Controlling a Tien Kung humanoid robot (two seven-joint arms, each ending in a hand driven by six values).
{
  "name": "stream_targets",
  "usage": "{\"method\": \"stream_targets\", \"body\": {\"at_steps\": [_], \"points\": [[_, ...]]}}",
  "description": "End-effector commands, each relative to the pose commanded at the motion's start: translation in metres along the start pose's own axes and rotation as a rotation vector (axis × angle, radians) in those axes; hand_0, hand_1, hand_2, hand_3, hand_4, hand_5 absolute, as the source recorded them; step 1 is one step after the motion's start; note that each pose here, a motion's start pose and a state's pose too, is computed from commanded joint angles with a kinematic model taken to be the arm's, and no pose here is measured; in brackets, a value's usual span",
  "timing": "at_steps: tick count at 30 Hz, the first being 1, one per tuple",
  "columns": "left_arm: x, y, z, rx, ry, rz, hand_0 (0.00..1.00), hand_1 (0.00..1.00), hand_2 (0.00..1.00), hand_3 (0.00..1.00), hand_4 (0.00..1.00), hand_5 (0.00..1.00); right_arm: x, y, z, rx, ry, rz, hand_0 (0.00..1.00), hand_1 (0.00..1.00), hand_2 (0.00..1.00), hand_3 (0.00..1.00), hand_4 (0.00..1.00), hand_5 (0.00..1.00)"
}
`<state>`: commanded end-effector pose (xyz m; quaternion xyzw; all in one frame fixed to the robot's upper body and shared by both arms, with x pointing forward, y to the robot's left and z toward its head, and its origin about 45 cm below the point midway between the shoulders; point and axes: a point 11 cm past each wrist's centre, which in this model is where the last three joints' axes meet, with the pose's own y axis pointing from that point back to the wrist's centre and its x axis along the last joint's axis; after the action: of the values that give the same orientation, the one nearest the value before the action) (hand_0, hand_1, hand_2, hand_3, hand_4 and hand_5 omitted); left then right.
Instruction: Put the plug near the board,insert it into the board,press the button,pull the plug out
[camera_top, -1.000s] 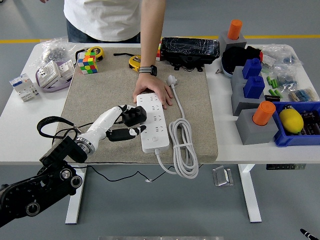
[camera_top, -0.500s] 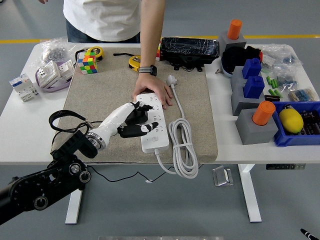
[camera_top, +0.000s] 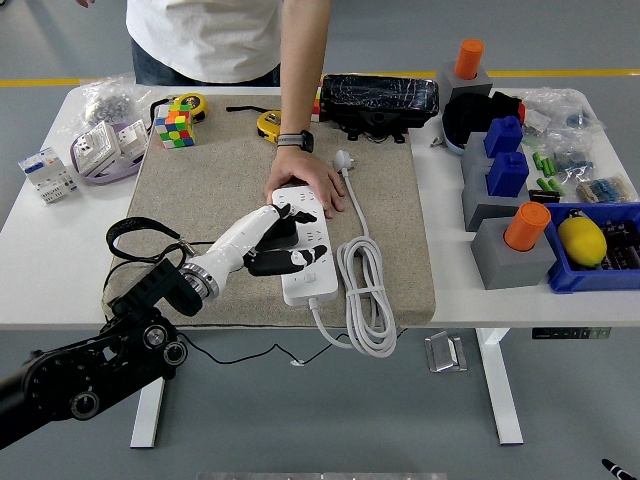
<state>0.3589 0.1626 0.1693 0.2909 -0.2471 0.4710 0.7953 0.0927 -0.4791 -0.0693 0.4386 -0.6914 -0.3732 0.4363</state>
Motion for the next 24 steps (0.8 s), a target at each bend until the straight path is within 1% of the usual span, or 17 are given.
{"method": "stream_targets", "body": {"at_steps": [3, 7, 8, 10, 13, 14, 17, 19, 20, 22, 24], "points": [[0.002, 0.000, 0.000, -0.001, 0.001, 0.004, 0.789, 0.801, 0.765, 0.735, 0.785, 0.544, 0.000, 0.000, 0.000, 0.000, -0.002, 0.002, 0.613, 0.668, 0.639, 0.573, 0.979, 0.584], [0.000, -0.001, -0.004, 0.016, -0.006, -0.008, 0.789, 0.801, 0.765, 0.735, 0.785, 0.544, 0.000, 0.000, 0.001, -0.001, -0.002, 0.001, 0.613, 0.668, 0.639, 0.573, 0.979, 0.584], [-0.001, -0.001, -0.003, 0.013, -0.002, -0.008, 0.784, 0.792, 0.758, 0.716, 0.787, 0.545, 0.000, 0.000, 0.000, 0.000, -0.002, 0.000, 0.615, 0.667, 0.639, 0.573, 0.979, 0.584], [0.001, 0.000, -0.001, -0.006, 0.009, 0.008, 0.784, 0.792, 0.758, 0.716, 0.787, 0.545, 0.000, 0.000, 0.000, 0.000, -0.003, 0.000, 0.615, 0.667, 0.639, 0.573, 0.979, 0.584], [0.008, 0.001, 0.007, -0.046, 0.039, 0.047, 0.784, 0.792, 0.758, 0.716, 0.787, 0.545, -0.001, 0.000, 0.001, -0.001, -0.003, 0.000, 0.615, 0.667, 0.639, 0.573, 0.979, 0.584], [0.011, 0.002, 0.009, -0.056, 0.045, 0.055, 0.722, 0.745, 0.729, 0.698, 0.786, 0.542, -0.001, 0.000, 0.001, -0.001, -0.003, 0.000, 0.615, 0.668, 0.639, 0.573, 0.980, 0.584], [0.021, 0.006, 0.020, -0.093, 0.082, 0.083, 0.722, 0.745, 0.729, 0.698, 0.786, 0.542, 0.000, 0.000, 0.002, -0.003, -0.002, 0.001, 0.615, 0.668, 0.639, 0.573, 0.980, 0.584], [0.027, 0.009, 0.026, -0.108, 0.112, 0.091, 0.722, 0.745, 0.729, 0.698, 0.786, 0.542, 0.000, 0.000, 0.002, -0.004, 0.000, 0.001, 0.615, 0.668, 0.639, 0.573, 0.980, 0.584], [0.030, 0.011, 0.029, -0.112, 0.131, 0.090, 0.416, 0.554, 0.573, 0.685, 0.795, 0.525, 0.000, 0.000, 0.002, -0.004, 0.000, 0.001, 0.613, 0.667, 0.638, 0.573, 0.980, 0.584], [0.032, 0.014, 0.033, -0.107, 0.162, 0.078, 0.416, 0.554, 0.573, 0.685, 0.795, 0.525, 0.000, 0.000, 0.002, -0.003, 0.000, 0.001, 0.613, 0.667, 0.638, 0.573, 0.980, 0.584], [0.033, 0.017, 0.036, -0.093, 0.174, 0.045, 0.416, 0.554, 0.573, 0.685, 0.795, 0.525, 0.000, 0.000, 0.002, -0.004, -0.001, 0.001, 0.613, 0.667, 0.638, 0.573, 0.980, 0.584]]}}
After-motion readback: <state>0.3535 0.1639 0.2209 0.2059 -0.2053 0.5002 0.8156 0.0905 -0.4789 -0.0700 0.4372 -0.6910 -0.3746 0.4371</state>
